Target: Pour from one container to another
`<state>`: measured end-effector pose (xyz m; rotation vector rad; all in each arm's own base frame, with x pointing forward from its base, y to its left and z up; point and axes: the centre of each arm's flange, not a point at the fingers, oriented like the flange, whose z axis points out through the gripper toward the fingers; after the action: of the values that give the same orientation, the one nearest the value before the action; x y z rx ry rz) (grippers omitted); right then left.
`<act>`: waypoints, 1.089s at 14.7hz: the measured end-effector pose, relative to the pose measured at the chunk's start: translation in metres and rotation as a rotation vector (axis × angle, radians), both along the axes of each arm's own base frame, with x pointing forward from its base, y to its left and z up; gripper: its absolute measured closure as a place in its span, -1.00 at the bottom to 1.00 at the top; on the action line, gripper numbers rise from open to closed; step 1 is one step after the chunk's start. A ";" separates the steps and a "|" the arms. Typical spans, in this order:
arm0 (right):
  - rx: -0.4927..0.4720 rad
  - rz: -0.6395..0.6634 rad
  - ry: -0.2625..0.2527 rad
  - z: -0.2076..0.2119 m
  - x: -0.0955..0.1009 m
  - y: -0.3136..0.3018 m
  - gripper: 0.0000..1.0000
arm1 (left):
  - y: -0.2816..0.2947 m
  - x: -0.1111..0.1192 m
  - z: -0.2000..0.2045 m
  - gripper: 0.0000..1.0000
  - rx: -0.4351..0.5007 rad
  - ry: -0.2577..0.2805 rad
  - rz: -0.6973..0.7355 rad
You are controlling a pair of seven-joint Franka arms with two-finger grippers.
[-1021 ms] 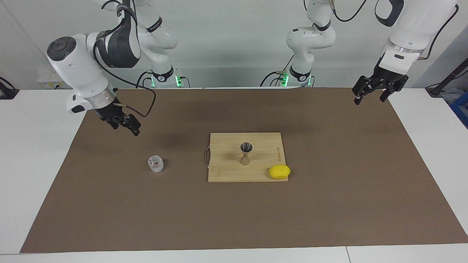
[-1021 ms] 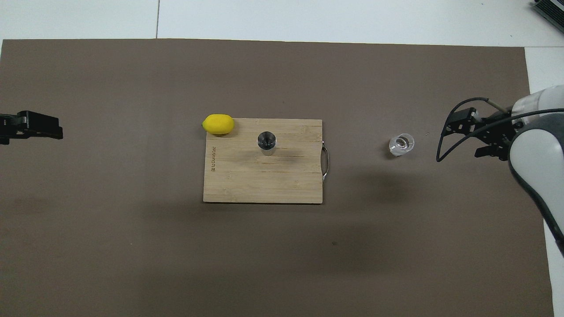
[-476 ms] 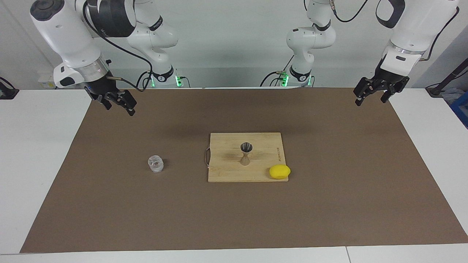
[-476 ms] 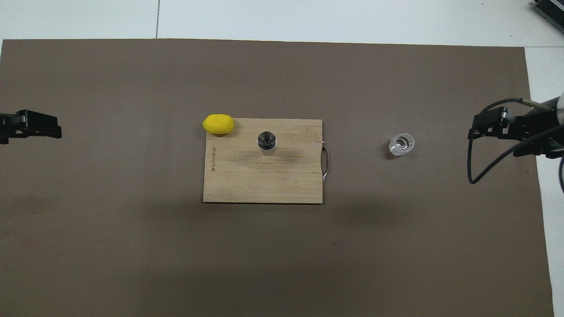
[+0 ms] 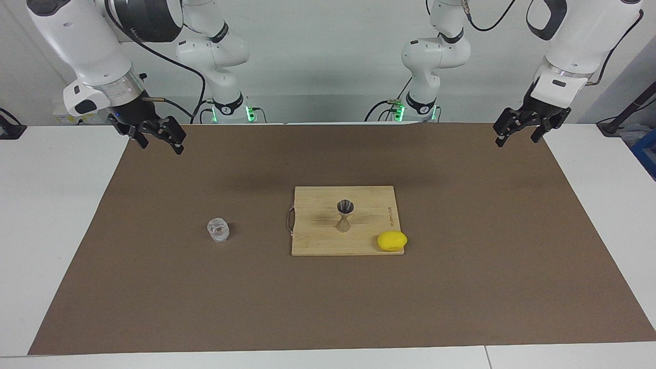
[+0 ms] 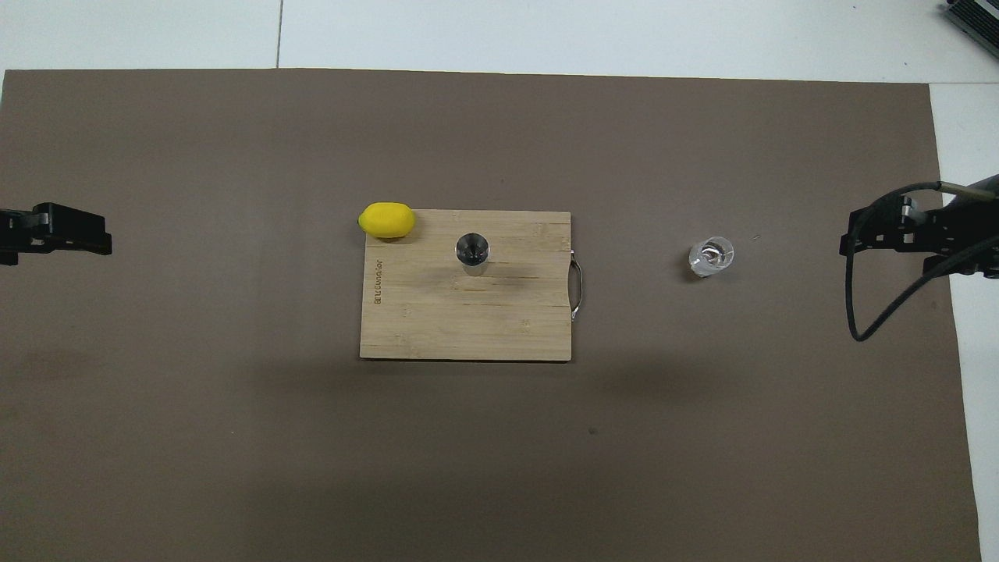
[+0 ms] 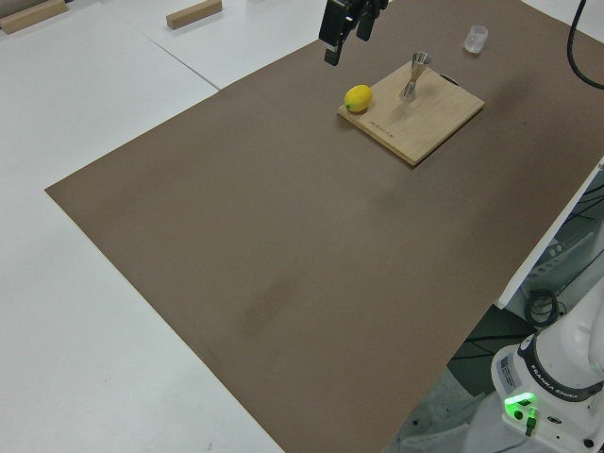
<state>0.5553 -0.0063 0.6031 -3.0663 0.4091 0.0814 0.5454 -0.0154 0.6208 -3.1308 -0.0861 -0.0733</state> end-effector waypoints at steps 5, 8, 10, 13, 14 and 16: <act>0.000 0.000 0.010 0.003 -0.002 -0.001 -1.00 | 0.004 -0.005 -0.002 -1.00 0.001 0.040 0.008; 0.004 0.052 0.039 0.008 -0.007 0.000 -1.00 | 0.004 -0.005 0.000 -1.00 0.001 0.036 0.008; -0.002 0.118 0.054 0.019 -0.012 -0.004 -1.00 | 0.004 -0.006 0.001 -1.00 0.001 0.034 0.008; -0.042 0.141 0.039 0.030 -0.016 -0.009 -1.00 | 0.004 -0.006 0.002 -1.00 0.001 0.033 0.007; -0.063 0.147 0.040 0.031 -0.016 -0.009 -1.00 | 0.003 -0.006 0.002 -1.00 0.001 0.032 0.006; -0.080 0.152 0.040 0.031 -0.016 -0.009 -1.00 | 0.003 -0.007 0.003 -1.00 0.001 0.031 0.005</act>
<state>0.5395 -0.0152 0.6341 -3.1745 0.1844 0.1356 0.5389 -0.0128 0.6238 -3.1296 -0.0940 -0.0255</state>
